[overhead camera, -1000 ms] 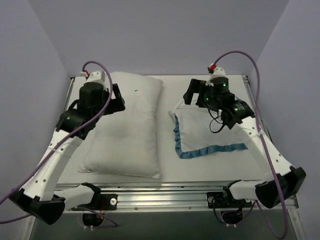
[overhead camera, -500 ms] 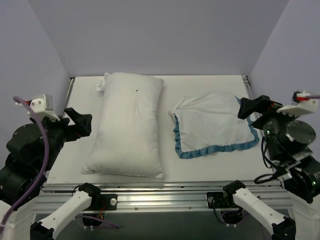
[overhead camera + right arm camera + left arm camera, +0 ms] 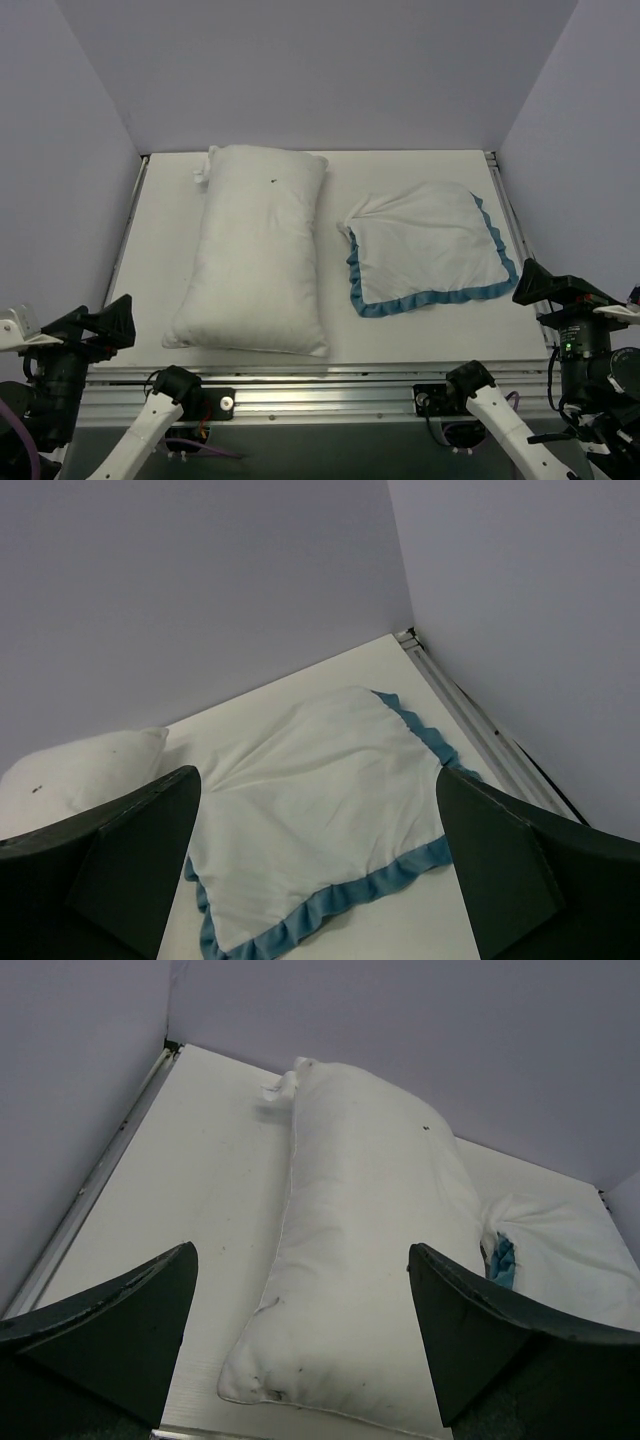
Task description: Remove the pillowcase from the pillow
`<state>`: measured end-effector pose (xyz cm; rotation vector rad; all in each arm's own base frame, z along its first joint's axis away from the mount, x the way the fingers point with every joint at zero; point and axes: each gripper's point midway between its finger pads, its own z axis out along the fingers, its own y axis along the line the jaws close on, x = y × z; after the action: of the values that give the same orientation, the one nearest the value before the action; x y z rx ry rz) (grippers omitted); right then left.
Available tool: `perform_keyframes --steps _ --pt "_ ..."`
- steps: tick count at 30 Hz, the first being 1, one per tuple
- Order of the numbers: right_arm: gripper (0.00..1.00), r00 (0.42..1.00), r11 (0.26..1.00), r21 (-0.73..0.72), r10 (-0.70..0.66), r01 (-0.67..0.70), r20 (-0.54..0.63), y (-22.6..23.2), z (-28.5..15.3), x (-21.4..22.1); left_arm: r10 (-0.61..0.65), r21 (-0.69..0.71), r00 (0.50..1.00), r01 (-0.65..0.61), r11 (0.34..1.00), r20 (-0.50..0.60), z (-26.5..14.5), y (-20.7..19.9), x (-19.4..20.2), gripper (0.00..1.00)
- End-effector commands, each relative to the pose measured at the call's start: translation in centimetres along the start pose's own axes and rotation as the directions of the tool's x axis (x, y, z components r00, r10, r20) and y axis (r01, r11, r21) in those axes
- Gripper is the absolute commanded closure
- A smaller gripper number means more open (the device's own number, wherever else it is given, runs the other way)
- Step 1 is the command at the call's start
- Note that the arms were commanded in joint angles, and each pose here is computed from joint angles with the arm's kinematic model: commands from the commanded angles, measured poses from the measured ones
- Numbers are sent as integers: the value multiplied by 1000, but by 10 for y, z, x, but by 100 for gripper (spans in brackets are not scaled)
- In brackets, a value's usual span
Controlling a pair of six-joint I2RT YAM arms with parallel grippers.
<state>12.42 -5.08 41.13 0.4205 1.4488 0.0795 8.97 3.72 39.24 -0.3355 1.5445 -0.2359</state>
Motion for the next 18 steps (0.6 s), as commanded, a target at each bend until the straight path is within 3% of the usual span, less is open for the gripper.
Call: perform_keyframes --steps 1,18 --pt "0 1000 999 32 -3 2 27 -9 0 3 -8 -59 1000 7 998 -9 1 13 14 6" --pt "0 1000 999 33 -27 28 -12 -9 8 34 -32 -110 999 29 994 -22 6 25 37 6"
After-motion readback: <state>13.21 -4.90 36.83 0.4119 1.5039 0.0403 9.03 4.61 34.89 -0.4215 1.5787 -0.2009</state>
